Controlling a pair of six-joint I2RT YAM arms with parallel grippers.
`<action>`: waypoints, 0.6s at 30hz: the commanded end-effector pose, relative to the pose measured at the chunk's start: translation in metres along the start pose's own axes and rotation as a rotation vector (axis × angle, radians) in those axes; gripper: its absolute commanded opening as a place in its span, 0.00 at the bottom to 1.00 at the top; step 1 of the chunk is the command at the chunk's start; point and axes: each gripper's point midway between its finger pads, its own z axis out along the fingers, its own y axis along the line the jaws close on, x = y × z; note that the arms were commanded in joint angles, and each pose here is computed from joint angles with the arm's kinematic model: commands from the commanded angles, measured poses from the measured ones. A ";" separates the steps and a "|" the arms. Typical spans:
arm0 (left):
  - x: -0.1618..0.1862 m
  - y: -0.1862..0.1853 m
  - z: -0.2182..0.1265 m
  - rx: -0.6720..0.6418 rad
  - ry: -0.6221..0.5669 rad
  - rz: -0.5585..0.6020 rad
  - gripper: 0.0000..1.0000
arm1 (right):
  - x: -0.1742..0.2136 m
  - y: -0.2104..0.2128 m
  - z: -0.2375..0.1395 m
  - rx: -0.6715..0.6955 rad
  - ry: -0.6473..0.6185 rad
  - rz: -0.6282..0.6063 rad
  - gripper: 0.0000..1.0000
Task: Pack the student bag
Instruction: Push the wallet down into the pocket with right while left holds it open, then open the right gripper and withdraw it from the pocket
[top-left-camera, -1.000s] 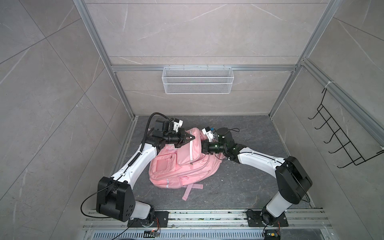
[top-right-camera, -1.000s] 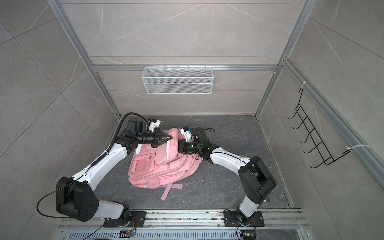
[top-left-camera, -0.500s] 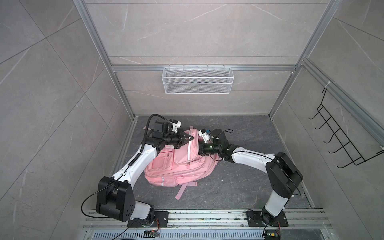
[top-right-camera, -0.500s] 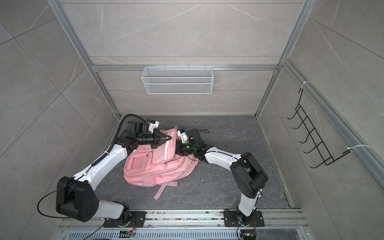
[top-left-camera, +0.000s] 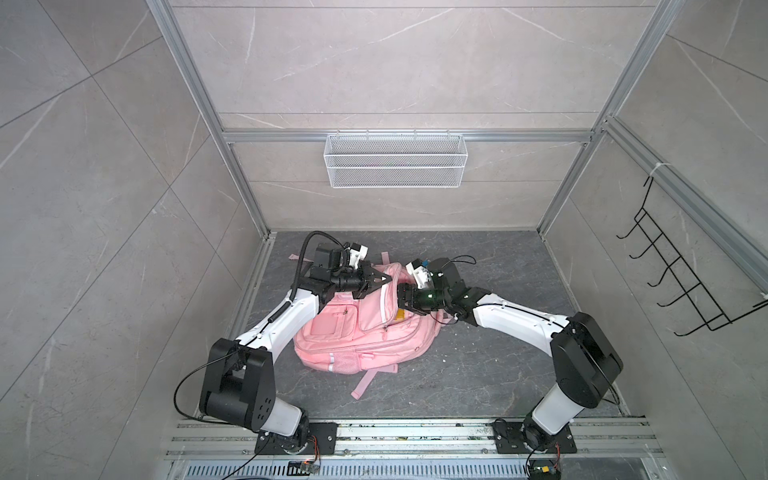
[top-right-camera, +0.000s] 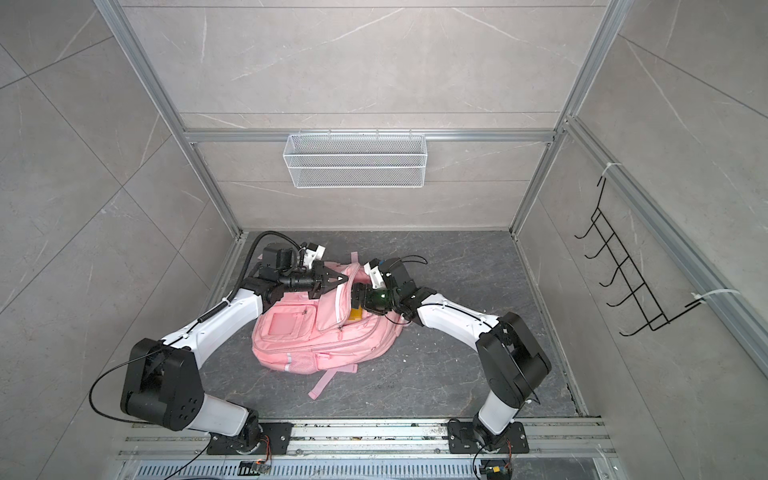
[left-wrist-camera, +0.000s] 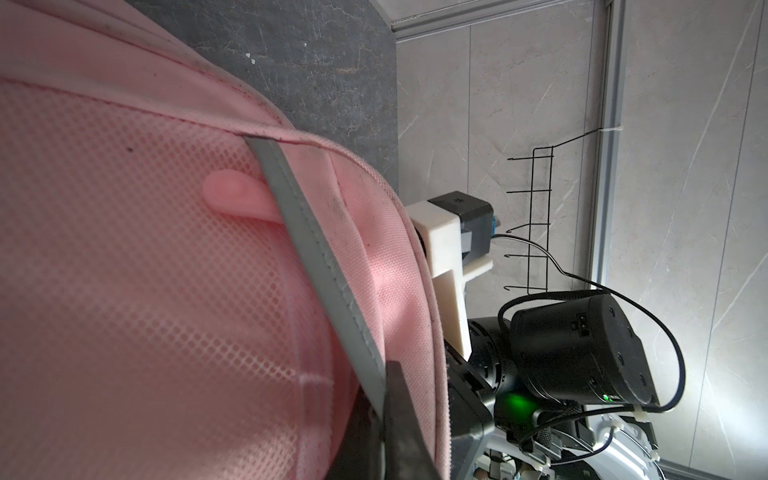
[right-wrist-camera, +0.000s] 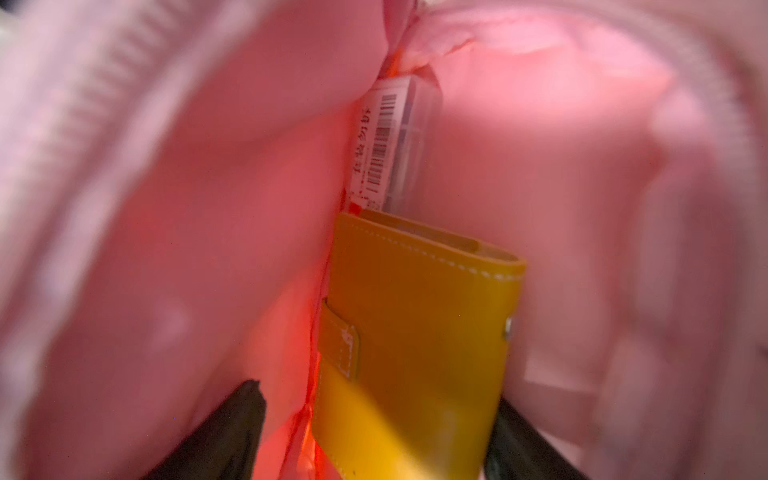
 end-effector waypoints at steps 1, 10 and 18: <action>-0.020 -0.020 0.001 0.087 -0.046 0.136 0.00 | 0.003 0.012 -0.014 -0.007 -0.004 -0.055 0.87; -0.033 0.003 0.019 0.055 -0.045 0.107 0.00 | -0.010 0.004 -0.038 0.087 -0.057 -0.081 0.89; -0.033 0.035 0.031 -0.066 -0.031 0.091 0.00 | -0.023 -0.042 -0.100 0.513 -0.168 -0.125 0.87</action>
